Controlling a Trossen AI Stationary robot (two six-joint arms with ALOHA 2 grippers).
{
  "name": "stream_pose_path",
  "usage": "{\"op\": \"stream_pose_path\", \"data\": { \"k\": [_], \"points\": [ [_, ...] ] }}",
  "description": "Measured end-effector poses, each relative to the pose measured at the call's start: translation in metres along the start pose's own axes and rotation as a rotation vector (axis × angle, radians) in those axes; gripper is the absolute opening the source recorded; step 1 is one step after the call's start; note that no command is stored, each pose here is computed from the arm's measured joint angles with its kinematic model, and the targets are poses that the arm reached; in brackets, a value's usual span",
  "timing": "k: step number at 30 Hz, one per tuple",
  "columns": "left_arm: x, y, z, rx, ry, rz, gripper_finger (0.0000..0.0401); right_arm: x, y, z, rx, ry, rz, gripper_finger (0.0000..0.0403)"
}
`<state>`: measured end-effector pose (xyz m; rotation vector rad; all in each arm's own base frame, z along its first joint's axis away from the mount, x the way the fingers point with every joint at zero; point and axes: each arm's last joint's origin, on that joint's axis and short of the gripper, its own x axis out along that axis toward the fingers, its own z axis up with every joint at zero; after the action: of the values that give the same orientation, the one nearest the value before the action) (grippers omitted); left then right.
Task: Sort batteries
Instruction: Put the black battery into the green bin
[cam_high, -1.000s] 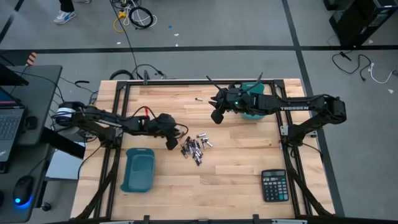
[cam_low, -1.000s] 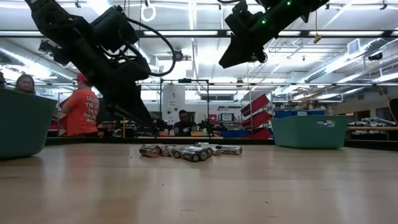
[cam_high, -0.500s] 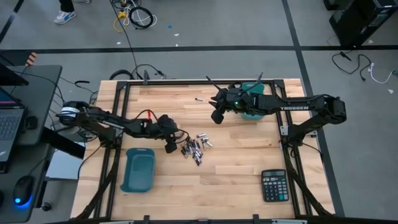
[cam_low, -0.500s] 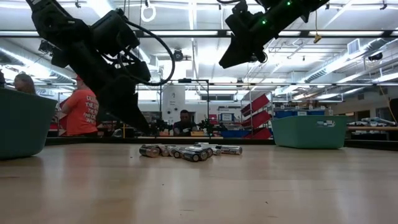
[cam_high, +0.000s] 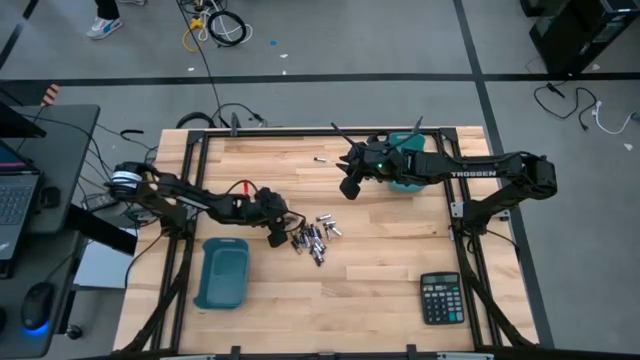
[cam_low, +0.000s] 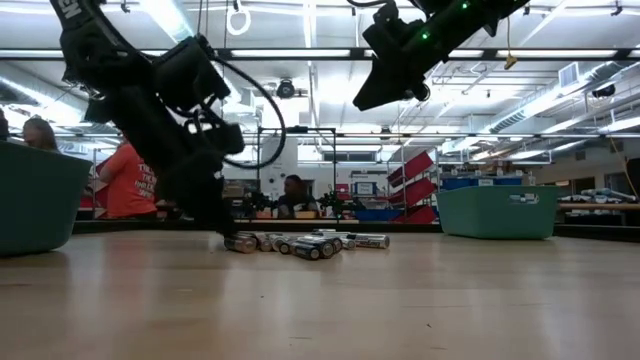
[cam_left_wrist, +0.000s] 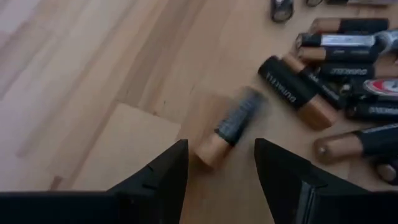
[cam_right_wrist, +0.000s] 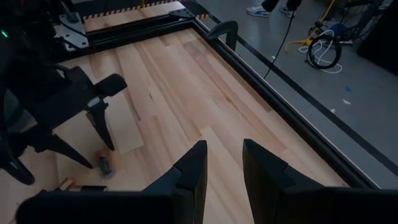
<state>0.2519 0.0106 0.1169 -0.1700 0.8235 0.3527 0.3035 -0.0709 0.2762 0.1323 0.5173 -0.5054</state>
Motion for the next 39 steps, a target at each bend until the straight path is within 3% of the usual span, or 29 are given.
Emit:
{"op": "stream_pose_path", "data": {
  "k": [9,15,22,28,33,39],
  "points": [
    [0.002,0.0,0.0,0.02,-0.001,0.002,0.0187,0.0,0.0,0.0,0.006,0.003,0.0,0.0088],
    [0.002,0.0,0.001,0.172,-0.011,0.009,0.0187,0.0,0.0,0.0,0.006,0.003,0.0,0.0088],
    [0.001,0.006,0.005,0.3,-0.062,0.224,0.0187,0.0,0.0,0.0,0.044,0.0,0.0,0.0088],
    [-0.001,0.005,0.013,0.341,-0.097,0.232,0.0186,0.034,0.011,-0.015,0.03,0.027,0.001,0.0072],
    [-0.019,0.007,0.028,0.349,-0.146,0.243,0.0186,0.059,0.01,-0.009,0.025,0.027,-0.022,0.0051],
    [-0.072,0.02,0.045,0.304,-0.254,0.277,0.0176,0.085,0.001,0.009,-0.01,0.066,-0.055,0.0031]
  ]
}}
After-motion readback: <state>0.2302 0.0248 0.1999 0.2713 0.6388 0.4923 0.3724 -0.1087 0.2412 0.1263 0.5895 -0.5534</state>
